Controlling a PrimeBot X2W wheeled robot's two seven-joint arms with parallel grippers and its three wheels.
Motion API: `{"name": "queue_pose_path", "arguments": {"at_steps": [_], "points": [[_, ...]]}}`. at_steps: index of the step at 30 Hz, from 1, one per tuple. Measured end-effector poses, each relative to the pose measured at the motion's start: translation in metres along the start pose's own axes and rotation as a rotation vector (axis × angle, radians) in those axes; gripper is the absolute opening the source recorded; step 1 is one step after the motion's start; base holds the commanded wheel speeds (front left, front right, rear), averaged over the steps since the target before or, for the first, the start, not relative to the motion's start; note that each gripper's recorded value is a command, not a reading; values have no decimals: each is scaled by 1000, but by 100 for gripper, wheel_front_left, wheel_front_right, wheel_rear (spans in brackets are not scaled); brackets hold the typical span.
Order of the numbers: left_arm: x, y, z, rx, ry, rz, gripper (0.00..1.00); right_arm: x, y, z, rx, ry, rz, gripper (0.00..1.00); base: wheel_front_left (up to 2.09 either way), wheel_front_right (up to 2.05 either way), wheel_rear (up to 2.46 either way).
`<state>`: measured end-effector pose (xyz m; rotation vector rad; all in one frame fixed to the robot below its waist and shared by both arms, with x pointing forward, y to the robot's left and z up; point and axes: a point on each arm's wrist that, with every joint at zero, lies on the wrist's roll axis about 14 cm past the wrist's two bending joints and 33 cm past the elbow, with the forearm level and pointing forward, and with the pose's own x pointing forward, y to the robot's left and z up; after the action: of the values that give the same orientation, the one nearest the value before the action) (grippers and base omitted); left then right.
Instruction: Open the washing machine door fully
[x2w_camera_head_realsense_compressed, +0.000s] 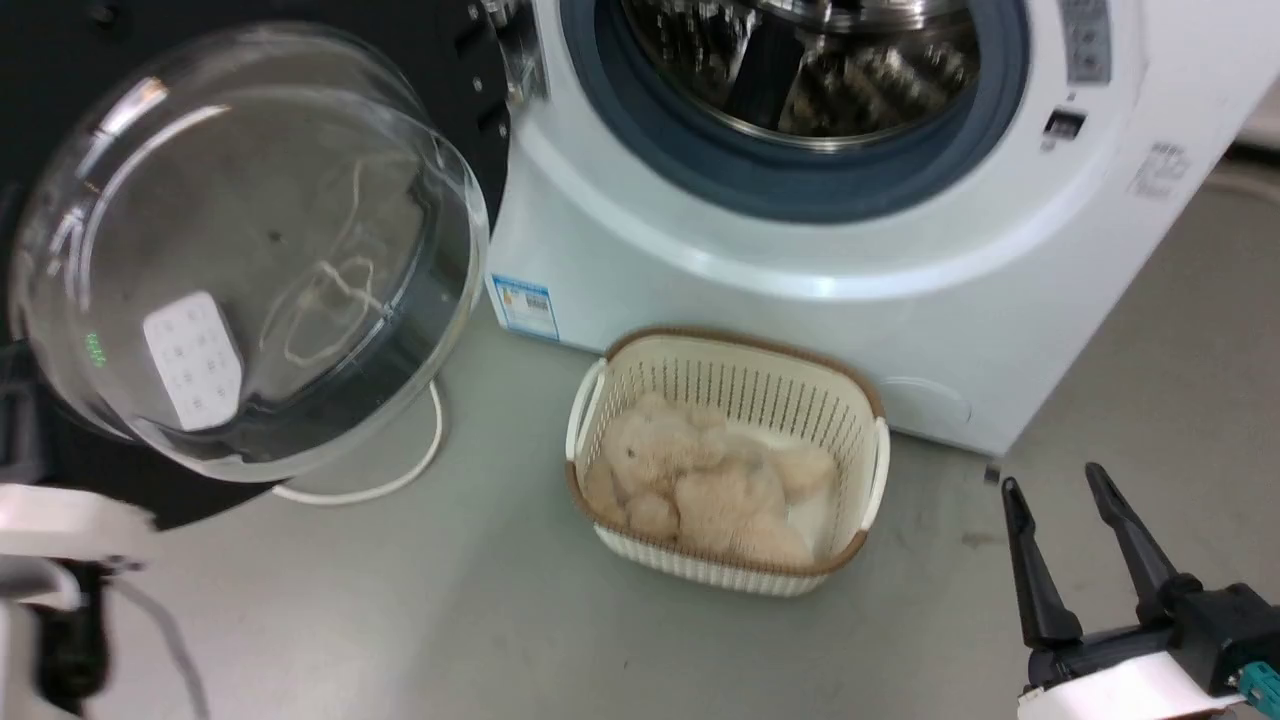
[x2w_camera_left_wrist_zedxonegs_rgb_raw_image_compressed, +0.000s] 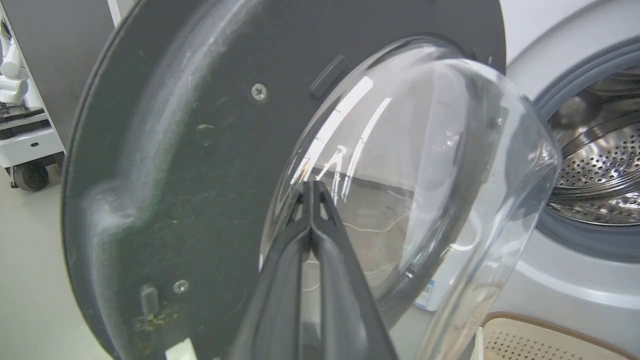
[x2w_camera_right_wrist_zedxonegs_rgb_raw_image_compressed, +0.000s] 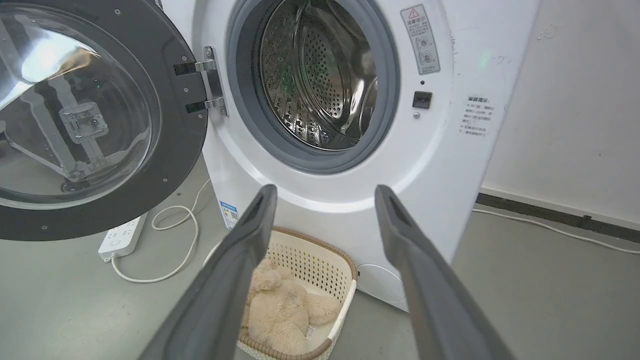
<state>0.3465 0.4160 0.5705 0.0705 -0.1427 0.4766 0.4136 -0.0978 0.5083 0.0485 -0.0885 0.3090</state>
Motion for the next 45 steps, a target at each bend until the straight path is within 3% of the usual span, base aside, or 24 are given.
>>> {"name": "queue_pose_path", "arguments": {"at_steps": [8, 20, 21, 22, 23, 30, 45], "points": [[-48, -80, 36, -143, -139, -192, 0, -23, -11, 35, -27, -91, -47, 100, 0, 0, 0], [-102, -194, 14, -274, -50, -417, 0, -76, -51, 44, -34, -106, -206, 100, 0, 0, 0], [-107, -202, 11, -270, -40, -440, 25, -81, -54, 44, -33, -105, -220, 100, 0, 0, 0], [-112, -210, 7, -258, -30, -464, 80, -85, -57, 44, -32, -104, -231, 100, 0, 0, 0], [-116, -217, 5, -250, -21, -482, 100, -89, -58, 43, -32, -102, -241, 100, 0, 0, 0], [-131, -238, -13, -211, 29, -534, 100, -103, -65, 39, -24, -92, -274, 100, 0, 0, 0], [-131, -235, -18, -197, 36, -522, 100, -101, -60, 38, -10, -91, -261, 100, 0, 0, 0]]}}
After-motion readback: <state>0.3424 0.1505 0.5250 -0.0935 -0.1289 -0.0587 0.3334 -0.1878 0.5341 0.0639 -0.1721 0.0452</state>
